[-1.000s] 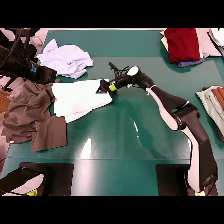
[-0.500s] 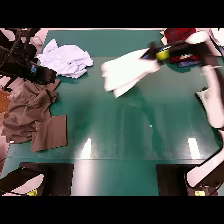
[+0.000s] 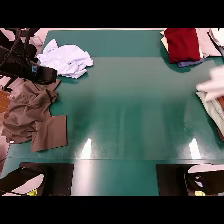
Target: Fold the shirts.
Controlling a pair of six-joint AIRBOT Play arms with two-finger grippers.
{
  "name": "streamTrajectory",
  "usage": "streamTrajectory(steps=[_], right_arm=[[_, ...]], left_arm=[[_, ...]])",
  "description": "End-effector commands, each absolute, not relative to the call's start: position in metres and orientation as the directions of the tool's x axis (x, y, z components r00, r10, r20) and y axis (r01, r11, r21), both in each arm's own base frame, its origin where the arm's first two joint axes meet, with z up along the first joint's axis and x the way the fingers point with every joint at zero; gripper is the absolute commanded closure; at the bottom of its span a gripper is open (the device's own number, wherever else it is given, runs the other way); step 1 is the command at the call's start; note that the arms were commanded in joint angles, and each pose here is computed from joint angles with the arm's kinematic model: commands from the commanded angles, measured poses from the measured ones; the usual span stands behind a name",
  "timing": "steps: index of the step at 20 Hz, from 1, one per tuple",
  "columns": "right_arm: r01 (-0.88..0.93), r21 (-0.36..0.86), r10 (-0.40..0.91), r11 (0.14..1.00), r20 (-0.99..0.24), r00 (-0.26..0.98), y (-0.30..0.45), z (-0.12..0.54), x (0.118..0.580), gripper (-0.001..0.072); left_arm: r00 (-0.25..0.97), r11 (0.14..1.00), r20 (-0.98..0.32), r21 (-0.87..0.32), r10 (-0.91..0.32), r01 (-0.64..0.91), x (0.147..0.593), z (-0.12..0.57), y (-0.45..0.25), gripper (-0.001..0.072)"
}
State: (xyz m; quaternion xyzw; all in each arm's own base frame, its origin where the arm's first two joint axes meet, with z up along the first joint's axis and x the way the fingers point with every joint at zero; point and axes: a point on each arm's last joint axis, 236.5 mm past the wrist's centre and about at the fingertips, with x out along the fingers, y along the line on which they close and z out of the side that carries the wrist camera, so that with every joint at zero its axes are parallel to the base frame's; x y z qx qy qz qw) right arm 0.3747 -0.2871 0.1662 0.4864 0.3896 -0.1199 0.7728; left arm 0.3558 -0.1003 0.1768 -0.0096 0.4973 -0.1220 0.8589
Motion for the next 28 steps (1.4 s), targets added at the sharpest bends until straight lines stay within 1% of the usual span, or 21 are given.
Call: streamTrajectory(steps=[1, 3, 5, 6, 7, 9, 10, 11, 12, 14, 15, 17, 18, 19, 20, 21, 22, 23, 24, 26, 28], right_arm=[[0.777, 0.531, 0.096, 0.337, -0.841, 0.533, -0.352, 0.121, 0.268, 0.0692], [0.810, 0.514, 0.163, 0.283, -0.858, 0.487, -0.347, 0.087, 0.247, 0.0582], [0.846, 0.467, 0.244, 0.259, -0.879, 0.411, -0.332, 0.054, 0.228, 0.0571], [0.862, 0.440, 0.272, 0.254, -0.887, 0.373, -0.326, 0.041, 0.220, 0.0545], [0.871, 0.428, 0.301, 0.242, -0.886, 0.352, -0.319, 0.032, 0.215, 0.0479], [0.876, 0.426, 0.349, 0.226, -0.875, 0.335, -0.309, 0.029, 0.207, 0.0325], [0.877, 0.425, 0.366, 0.223, -0.870, 0.329, -0.306, 0.034, 0.202, 0.0311], [0.875, 0.427, 0.352, 0.229, -0.874, 0.335, -0.310, 0.044, 0.199, 0.0311], [0.870, 0.433, 0.300, 0.237, -0.884, 0.358, -0.319, 0.060, 0.197, 0.0303], [0.874, 0.418, 0.151, 0.247, -0.908, 0.392, -0.343, 0.099, 0.181, 0.0126], [0.876, 0.414, 0.073, 0.248, -0.909, 0.409, -0.355, 0.122, 0.172, 0.0074], [0.878, 0.407, -0.074, 0.251, -0.897, 0.437, -0.371, 0.165, 0.154, 0.0071], [0.862, 0.429, -0.121, 0.271, -0.873, 0.472, -0.374, 0.185, 0.154, 0.0071], [0.811, 0.489, -0.129, 0.321, -0.826, 0.548, -0.369, 0.207, 0.169, 0.0071], [0.730, 0.568, -0.099, 0.380, -0.760, 0.643, -0.358, 0.229, 0.193, 0.0072], [0.612, 0.661, -0.024, 0.434, -0.670, 0.742, -0.337, 0.252, 0.225, 0.0073], [0.489, 0.735, 0.067, 0.470, -0.582, 0.810, -0.309, 0.272, 0.256, 0.0073], [0.370, 0.786, 0.173, 0.496, -0.507, 0.845, -0.273, 0.287, 0.288, 0.0073], [0.288, 0.805, 0.262, 0.519, -0.470, 0.843, -0.235, 0.295, 0.314, 0.0073], [0.125, 0.801, 0.432, 0.586, -0.440, 0.787, -0.137, 0.302, 0.366, 0.0073], [-0.071, 0.793, 0.593, 0.605, -0.389, 0.705, -0.028, 0.307, 0.401, 0.0091]], left_arm=[[0.462, 0.964, -0.852, -0.169, -0.247, 0.204, 0.352, 0.178, -0.107, 0.0685], [0.463, 0.964, -0.851, -0.168, -0.247, 0.204, 0.352, 0.178, -0.107, 0.0686], [0.469, 0.964, -0.848, -0.171, -0.249, 0.203, 0.354, 0.179, -0.107, 0.0685], [0.467, 0.963, -0.847, -0.177, -0.253, 0.201, 0.353, 0.179, -0.108, 0.0685], [0.466, 0.964, -0.847, -0.188, -0.257, 0.190, 0.353, 0.179, -0.109, 0.0686], [0.462, 0.960, -0.844, -0.205, -0.271, 0.190, 0.352, 0.179, -0.112, 0.0685], [0.460, 0.957, -0.841, -0.216, -0.284, 0.194, 0.352, 0.180, -0.115, 0.0685], [0.464, 0.955, -0.836, -0.224, -0.292, 0.197, 0.353, 0.181, -0.117, 0.0685], [0.470, 0.949, -0.826, -0.242, -0.311, 0.203, 0.354, 0.184, -0.122, 0.0685], [0.482, 0.938, -0.805, -0.273, -0.345, 0.215, 0.357, 0.189, -0.130, 0.0685], [0.481, 0.932, -0.799, -0.287, -0.360, 0.221, 0.357, 0.190, -0.134, 0.0685], [0.484, 0.929, -0.793, -0.296, -0.369, 0.224, 0.357, 0.191, -0.136, 0.0685], [0.483, 0.929, -0.794, -0.295, -0.369, 0.225, 0.357, 0.191, -0.136, 0.0685], [0.484, 0.928, -0.793, -0.295, -0.370, 0.225, 0.357, 0.192, -0.136, 0.0685], [0.483, 0.928, -0.794, -0.296, -0.370, 0.225, 0.357, 0.191, -0.136, 0.0685], [0.484, 0.929, -0.793, -0.295, -0.369, 0.225, 0.357, 0.191, -0.136, 0.0685], [0.483, 0.929, -0.794, -0.296, -0.369, 0.224, 0.357, 0.191, -0.136, 0.0685], [0.482, 0.929, -0.794, -0.296, -0.369, 0.223, 0.357, 0.191, -0.136, 0.0685], [0.477, 0.929, -0.798, -0.296, -0.369, 0.223, 0.356, 0.190, -0.135, 0.0685], [0.476, 0.929, -0.798, -0.295, -0.368, 0.223, 0.356, 0.190, -0.135, 0.0685], [0.477, 0.929, -0.798, -0.295, -0.368, 0.223, 0.356, 0.190, -0.135, 0.0685]])
